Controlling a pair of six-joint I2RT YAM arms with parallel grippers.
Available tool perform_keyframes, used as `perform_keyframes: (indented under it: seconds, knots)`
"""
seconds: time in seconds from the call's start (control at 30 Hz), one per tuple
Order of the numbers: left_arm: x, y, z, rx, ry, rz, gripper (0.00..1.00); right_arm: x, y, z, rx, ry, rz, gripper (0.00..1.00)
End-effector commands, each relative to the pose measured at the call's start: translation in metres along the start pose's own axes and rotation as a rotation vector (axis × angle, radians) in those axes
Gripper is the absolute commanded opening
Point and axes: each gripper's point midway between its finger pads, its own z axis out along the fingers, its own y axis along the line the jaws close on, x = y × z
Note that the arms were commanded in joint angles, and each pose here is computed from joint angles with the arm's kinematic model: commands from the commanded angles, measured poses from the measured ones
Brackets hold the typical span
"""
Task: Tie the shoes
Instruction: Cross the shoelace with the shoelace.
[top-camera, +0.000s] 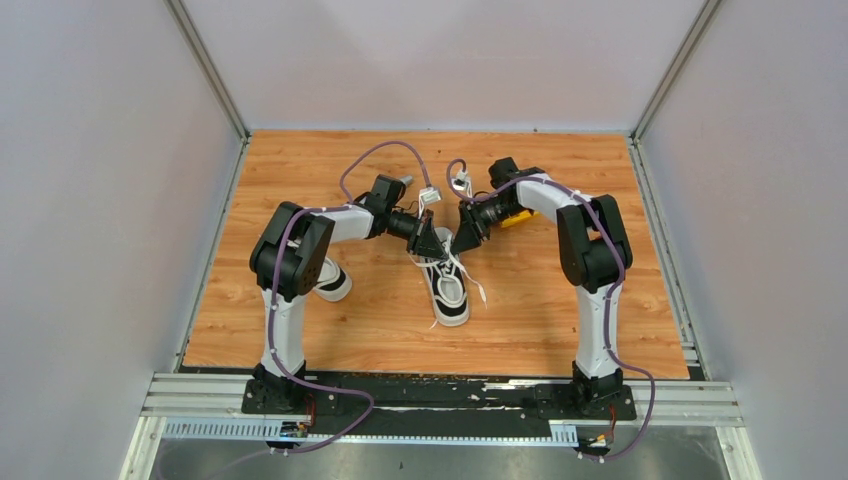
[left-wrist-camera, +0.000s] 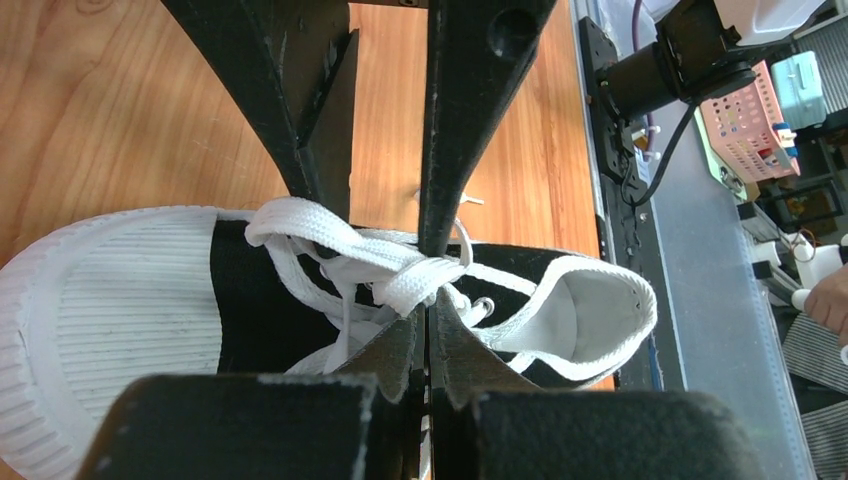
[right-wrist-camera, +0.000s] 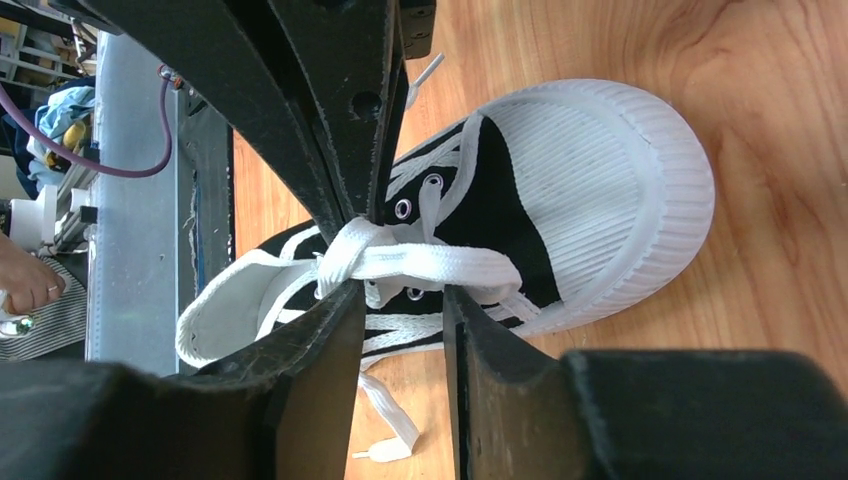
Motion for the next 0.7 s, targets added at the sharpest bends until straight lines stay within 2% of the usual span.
perform_keyframes:
  seconds: [0.0, 0.2, 0.27, 0.6, 0.67]
  knots:
    - [-0.013, -0.006, 0.0, 0.044, -0.02, 0.031, 0.0, -0.015, -0.006, 0.003, 0.026, -0.018, -0.073, 0.32]
    - [-0.013, -0.007, 0.0, 0.04, -0.025, 0.018, 0.0, -0.022, -0.009, -0.001, 0.087, -0.023, -0.083, 0.05]
    - [-0.012, -0.006, 0.0, 0.032, -0.025, 0.014, 0.0, -0.021, -0.007, -0.005, 0.113, -0.019, -0.089, 0.01]
    - [-0.009, 0.0, -0.005, -0.057, 0.002, 0.002, 0.0, -0.018, 0.023, -0.023, 0.147, -0.035, -0.097, 0.0]
    - [-0.008, 0.002, -0.005, -0.073, 0.009, -0.004, 0.0, -0.016, 0.023, -0.022, 0.139, -0.036, -0.077, 0.03]
